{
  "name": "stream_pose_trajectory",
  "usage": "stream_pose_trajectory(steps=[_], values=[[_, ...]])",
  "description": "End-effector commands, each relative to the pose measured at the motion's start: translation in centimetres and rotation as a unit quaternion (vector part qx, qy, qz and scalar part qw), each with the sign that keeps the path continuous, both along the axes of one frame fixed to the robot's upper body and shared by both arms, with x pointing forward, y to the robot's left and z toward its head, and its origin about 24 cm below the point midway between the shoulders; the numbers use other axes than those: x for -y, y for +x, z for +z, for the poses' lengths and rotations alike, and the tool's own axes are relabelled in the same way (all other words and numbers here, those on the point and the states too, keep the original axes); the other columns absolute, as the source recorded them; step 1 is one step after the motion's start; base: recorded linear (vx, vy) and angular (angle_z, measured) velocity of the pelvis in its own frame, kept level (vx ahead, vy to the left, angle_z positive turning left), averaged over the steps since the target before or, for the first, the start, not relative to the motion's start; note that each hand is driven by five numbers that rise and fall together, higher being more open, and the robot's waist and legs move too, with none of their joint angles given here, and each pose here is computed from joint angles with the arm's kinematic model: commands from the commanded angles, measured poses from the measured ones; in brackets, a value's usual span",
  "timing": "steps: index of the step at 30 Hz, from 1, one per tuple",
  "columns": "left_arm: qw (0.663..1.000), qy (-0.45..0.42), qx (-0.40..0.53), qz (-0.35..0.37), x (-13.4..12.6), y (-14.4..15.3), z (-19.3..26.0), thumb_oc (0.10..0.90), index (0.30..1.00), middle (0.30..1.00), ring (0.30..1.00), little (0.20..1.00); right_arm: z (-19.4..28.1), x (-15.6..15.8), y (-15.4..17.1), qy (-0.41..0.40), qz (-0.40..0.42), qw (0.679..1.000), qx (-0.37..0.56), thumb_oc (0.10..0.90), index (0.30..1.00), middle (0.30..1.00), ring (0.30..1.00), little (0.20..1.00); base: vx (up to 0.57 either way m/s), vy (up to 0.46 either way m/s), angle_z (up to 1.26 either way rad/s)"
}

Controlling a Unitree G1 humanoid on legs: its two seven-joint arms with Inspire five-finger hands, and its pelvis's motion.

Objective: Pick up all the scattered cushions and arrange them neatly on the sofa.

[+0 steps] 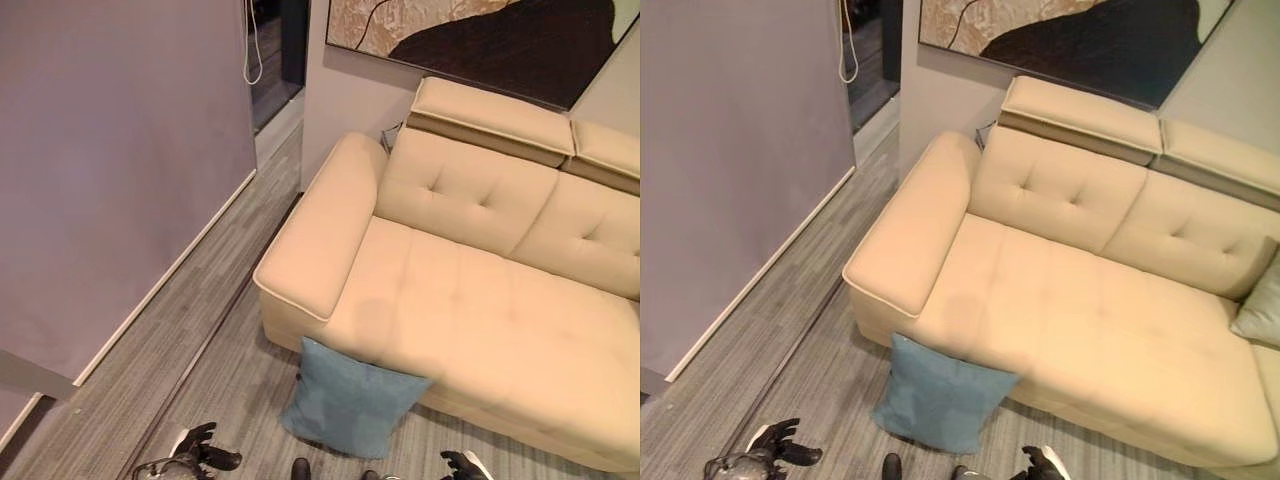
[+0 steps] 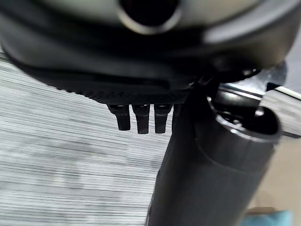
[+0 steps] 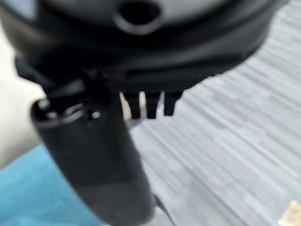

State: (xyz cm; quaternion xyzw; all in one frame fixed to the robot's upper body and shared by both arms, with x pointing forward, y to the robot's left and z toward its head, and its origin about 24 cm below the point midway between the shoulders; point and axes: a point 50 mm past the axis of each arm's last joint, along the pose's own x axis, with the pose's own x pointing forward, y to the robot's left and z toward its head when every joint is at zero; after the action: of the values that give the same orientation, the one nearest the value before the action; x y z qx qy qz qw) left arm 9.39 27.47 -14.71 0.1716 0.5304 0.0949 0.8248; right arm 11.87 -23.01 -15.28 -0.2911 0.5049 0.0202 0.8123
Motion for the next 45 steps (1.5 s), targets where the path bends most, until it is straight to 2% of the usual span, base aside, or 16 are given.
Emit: stream_pose_trajectory(steps=[1, 6, 14, 20, 26, 29, 30, 32, 33, 34, 35, 39, 45], values=[[1.0, -0.008, 0.022, -0.018, 0.8, 1.3, 0.1, 0.8, 0.9, 0.9, 0.9, 0.9, 1.3, 1.5, 2.7, -0.021, -0.003, 0.999, 0.049, 0.8, 0.9, 0.9, 0.9, 0.9, 0.01, -0.043, 0.2], [0.999, -0.021, 0.02, -0.043, 1.9, 1.7, -0.1, 0.8, 0.9, 0.9, 0.9, 0.9, 1.6, 2.7, 2.3, -0.032, -0.02, 0.998, 0.052, 0.8, 0.9, 0.9, 0.9, 0.9, 0.0, -0.035, 0.11], [0.998, -0.031, 0.021, -0.043, 2.8, 2.1, -0.3, 0.8, 0.9, 0.9, 0.9, 0.9, 1.5, 2.9, 2.1, -0.036, -0.023, 0.998, 0.046, 0.8, 0.9, 0.9, 0.9, 0.9, 0.05, 0.077, -0.17], [1.0, -0.016, 0.013, -0.012, 1.2, 1.1, -0.1, 0.8, 0.9, 0.9, 0.9, 0.9, 1.5, 1.6, 3.0, -0.022, -0.013, 0.998, 0.056, 0.8, 0.9, 0.9, 0.9, 0.9, 0.1, 0.169, -0.77], [0.999, -0.007, 0.036, -0.015, 0.9, 2.4, 0.4, 0.8, 0.9, 0.9, 0.9, 0.9, 1.9, 2.1, 3.6, -0.026, -0.02, 0.997, 0.07, 0.8, 0.9, 0.9, 0.9, 0.9, 0.1, -0.115, -0.19], [0.996, -0.016, 0.092, 0.0, 1.4, 4.9, 1.3, 0.8, 0.9, 0.9, 0.9, 0.9, 2.3, 2.6, 4.0, -0.032, -0.031, 0.996, 0.083, 0.8, 0.9, 0.9, 0.9, 0.9, 0.05, -0.176, 0.36], [0.996, -0.016, 0.092, 0.0, 1.4, 4.9, 1.3, 0.8, 0.9, 0.9, 0.9, 0.9, 2.3, 2.6, 4.0, -0.032, -0.031, 0.996, 0.083, 0.8, 0.9, 0.9, 0.9, 0.9, -0.07, -0.097, 0.27], [0.988, -0.023, 0.155, 0.005, 1.8, 7.9, 2.6, 0.8, 0.9, 0.9, 0.9, 0.9, 2.8, 3.0, 4.8, -0.032, -0.053, 0.992, 0.107, 0.8, 0.9, 0.9, 0.9, 0.9, -0.1, -0.096, 0.08], [0.988, -0.023, 0.155, 0.005, 1.8, 7.9, 2.6, 0.8, 0.9, 0.9, 0.9, 0.9, 2.9, 3.0, 4.8, -0.032, -0.053, 0.992, 0.107, 0.8, 0.9, 0.9, 0.9, 0.9, -0.16, -0.079, 0.03], [0.979, -0.029, 0.2, 0.011, 2.1, 10.0, 3.8, 0.8, 0.9, 0.9, 0.9, 0.9, 3.4, 3.2, 5.8, -0.03, -0.068, 0.989, 0.131, 0.8, 0.9, 0.9, 0.9, 0.9, -0.11, -0.043, 0.13], [0.979, -0.029, 0.2, 0.011, 2.1, 10.0, 3.8, 0.8, 0.9, 0.9, 0.9, 0.9, 3.4, 3.2, 5.8, -0.03, -0.068, 0.989, 0.131, 0.8, 0.9, 0.9, 0.9, 0.9, -0.19, -0.071, 0.14], [0.953, -0.045, 0.297, 0.026, 2.7, 14.2, 6.8, 0.8, 0.9, 0.9, 0.9, 0.9, 5.4, 3.4, 9.0, -0.017, -0.101, 0.974, 0.203, 0.8, 0.9, 0.9, 0.9, 0.9, -0.18, -0.024, 0.04], [0.9, -0.073, 0.425, 0.055, 4.0, 19.6, 12.0, 0.8, 0.9, 0.9, 0.9, 0.9, 10.6, 2.7, 15.2, 0.017, -0.149, 0.925, 0.349, 0.8, 0.9, 0.9, 0.9, 0.9, -0.16, 0.024, -0.08]])
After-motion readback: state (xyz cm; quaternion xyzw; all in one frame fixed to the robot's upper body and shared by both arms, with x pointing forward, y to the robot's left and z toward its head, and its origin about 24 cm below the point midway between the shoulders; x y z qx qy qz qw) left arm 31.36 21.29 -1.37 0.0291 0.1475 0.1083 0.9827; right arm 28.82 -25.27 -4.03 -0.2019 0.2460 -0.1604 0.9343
